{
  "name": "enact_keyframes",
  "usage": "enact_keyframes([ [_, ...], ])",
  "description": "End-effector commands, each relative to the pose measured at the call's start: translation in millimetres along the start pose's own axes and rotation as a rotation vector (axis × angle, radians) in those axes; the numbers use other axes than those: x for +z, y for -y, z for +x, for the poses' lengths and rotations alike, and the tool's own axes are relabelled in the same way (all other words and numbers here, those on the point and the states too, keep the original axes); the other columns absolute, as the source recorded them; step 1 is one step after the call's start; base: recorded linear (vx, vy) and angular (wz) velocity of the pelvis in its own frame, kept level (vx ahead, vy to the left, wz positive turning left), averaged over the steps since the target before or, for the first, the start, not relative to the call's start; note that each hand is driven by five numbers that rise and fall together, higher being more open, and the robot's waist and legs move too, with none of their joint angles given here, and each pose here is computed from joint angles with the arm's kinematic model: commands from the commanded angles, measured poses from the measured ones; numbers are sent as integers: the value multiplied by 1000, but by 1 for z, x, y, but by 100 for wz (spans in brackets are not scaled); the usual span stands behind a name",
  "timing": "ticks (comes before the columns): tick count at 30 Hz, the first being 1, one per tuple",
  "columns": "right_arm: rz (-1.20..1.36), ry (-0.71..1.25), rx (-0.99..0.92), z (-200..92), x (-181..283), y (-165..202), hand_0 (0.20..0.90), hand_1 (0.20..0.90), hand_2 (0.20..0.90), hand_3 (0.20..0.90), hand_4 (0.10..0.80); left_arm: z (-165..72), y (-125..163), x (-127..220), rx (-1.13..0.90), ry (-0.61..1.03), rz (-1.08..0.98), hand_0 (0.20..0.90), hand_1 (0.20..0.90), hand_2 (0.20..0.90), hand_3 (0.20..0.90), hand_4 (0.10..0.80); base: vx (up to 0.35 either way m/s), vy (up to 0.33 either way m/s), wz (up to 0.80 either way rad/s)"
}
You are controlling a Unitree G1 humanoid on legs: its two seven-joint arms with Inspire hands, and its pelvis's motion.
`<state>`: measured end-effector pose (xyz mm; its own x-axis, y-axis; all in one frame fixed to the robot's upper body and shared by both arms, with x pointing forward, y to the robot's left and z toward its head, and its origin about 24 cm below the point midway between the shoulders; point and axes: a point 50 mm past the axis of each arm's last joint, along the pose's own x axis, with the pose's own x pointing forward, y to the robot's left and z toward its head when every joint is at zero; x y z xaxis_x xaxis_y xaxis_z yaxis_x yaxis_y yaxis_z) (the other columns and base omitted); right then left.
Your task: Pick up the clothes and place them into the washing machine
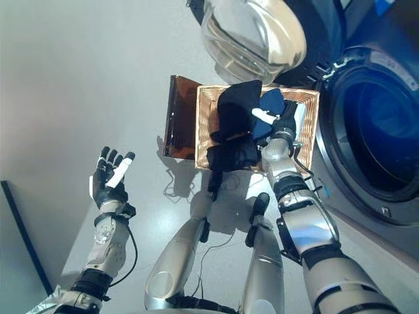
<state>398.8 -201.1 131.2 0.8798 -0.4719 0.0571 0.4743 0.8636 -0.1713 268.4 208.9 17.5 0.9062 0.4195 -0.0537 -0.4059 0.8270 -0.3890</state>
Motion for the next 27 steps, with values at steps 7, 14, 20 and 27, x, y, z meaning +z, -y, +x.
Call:
enact_keyframes([
  [7,571,174,24,-10,46,0,200,200,200,200,300,2,-17,11,40,63,-22,900,900,900,900,800,-5,-4,-7],
  [14,789,137,-8,-16,32,7,200,200,200,200,300,-1,-11,4,26,36,-41,900,900,900,900,800,-2,1,-1],
  [20,1138,92,-55,-23,16,12,200,200,200,200,300,-3,-7,-6,26,0,-67,900,900,900,900,800,6,10,-8],
  [27,1345,81,-142,-27,0,21,200,200,200,200,300,-8,0,-17,-2,-41,-88,900,900,900,900,800,8,9,-4],
])
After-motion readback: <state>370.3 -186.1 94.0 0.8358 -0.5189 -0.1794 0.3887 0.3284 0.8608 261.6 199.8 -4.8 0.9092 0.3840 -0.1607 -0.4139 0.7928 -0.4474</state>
